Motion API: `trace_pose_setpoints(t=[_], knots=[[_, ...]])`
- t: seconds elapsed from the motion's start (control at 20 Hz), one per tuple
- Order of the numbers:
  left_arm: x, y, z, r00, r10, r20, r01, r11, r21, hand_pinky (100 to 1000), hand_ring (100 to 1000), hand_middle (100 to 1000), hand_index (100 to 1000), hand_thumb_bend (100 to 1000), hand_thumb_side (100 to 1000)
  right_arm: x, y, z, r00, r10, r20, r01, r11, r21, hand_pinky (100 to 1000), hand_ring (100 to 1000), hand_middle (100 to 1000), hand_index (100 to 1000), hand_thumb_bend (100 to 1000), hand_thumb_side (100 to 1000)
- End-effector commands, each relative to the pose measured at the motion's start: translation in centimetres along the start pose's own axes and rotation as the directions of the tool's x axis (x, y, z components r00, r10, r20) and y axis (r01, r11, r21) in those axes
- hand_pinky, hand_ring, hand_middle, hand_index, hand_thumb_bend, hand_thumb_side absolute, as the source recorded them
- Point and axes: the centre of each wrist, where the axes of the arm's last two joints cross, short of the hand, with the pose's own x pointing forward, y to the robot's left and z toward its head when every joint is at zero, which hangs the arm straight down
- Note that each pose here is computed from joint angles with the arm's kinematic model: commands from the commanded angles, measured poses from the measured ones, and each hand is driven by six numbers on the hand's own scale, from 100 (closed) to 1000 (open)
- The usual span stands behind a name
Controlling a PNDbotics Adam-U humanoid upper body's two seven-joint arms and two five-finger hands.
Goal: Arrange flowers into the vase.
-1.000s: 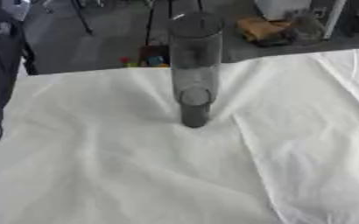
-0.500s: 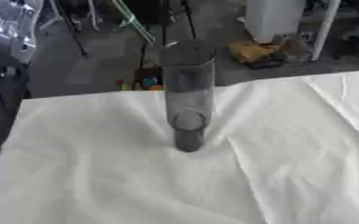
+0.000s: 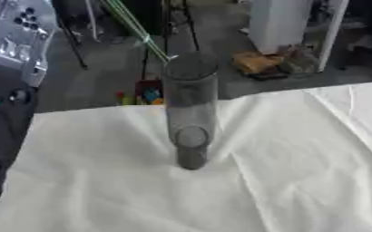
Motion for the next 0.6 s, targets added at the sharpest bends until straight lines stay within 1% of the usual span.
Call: trace_pose_setpoints(t=[0.05,0.25,0.6], knots=[[0.85,-0.66,-0.58,0.999,0.024,0.03,-0.023,0.999,-0.033,100,100,100,100,197,233,0.42,0.23,-0.57,1.0,-0.007,0.026,0.006,1.0,0.015,867,825,671,902,100,1000],[0.75,-0.83,-0.63,0.999,0.03,0.037,-0.028,0.998,-0.048,100,100,100,100,188,231,0.41,0.34,-0.65,1.0,-0.011,0.029,0.01,1.0,0.019,868,825,670,903,100,1000],[0.97,-0.8,-0.96,0.996,-0.021,0.09,0.029,0.996,-0.089,100,100,100,100,189,208,0.4,0.59,-0.73,0.999,-0.02,0.032,0.019,0.999,0.031,868,826,670,904,100,1000]])
